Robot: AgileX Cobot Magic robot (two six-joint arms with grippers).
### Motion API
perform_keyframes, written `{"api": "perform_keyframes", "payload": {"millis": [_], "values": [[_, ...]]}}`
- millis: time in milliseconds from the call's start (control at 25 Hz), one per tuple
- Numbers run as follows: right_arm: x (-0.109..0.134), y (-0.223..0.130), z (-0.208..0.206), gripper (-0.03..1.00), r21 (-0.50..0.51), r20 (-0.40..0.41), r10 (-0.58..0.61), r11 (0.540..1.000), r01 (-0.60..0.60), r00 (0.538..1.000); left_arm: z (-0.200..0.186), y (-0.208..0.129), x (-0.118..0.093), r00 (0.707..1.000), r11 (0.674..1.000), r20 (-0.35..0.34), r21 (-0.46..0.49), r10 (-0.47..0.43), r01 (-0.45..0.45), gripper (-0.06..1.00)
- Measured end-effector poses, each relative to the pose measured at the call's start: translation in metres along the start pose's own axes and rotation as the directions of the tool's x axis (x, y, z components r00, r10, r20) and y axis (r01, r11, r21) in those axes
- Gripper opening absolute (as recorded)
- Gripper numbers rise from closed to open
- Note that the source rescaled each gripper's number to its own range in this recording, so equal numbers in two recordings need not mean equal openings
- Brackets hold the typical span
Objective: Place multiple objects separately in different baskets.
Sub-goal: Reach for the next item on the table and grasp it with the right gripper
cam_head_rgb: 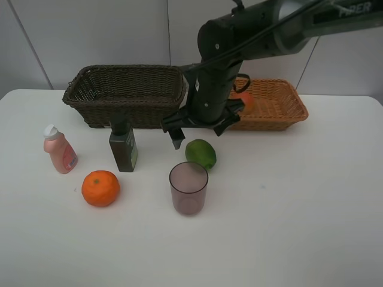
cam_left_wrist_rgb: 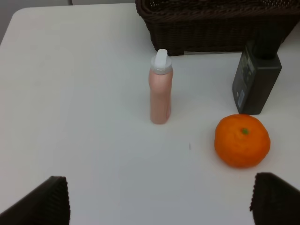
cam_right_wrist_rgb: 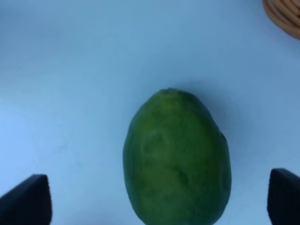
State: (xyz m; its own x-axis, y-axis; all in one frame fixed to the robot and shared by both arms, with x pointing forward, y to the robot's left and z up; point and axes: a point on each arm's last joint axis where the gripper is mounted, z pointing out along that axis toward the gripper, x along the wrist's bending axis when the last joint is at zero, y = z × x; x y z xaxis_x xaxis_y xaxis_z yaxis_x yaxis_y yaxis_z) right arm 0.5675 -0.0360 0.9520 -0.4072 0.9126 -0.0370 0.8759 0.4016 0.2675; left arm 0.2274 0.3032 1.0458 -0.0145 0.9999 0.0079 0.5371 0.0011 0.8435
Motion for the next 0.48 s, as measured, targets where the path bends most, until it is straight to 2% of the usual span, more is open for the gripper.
{"api": "perform_keyframes", "payload": {"millis": [480], "values": [[0.0,-0.003,0.031,1.0,0.034,0.038,-0.039,0.999,0.038,0.999,0.0,0.0,0.0,1.0,1.0,0.0,0.0,0.0,0.0,1.0]]}}
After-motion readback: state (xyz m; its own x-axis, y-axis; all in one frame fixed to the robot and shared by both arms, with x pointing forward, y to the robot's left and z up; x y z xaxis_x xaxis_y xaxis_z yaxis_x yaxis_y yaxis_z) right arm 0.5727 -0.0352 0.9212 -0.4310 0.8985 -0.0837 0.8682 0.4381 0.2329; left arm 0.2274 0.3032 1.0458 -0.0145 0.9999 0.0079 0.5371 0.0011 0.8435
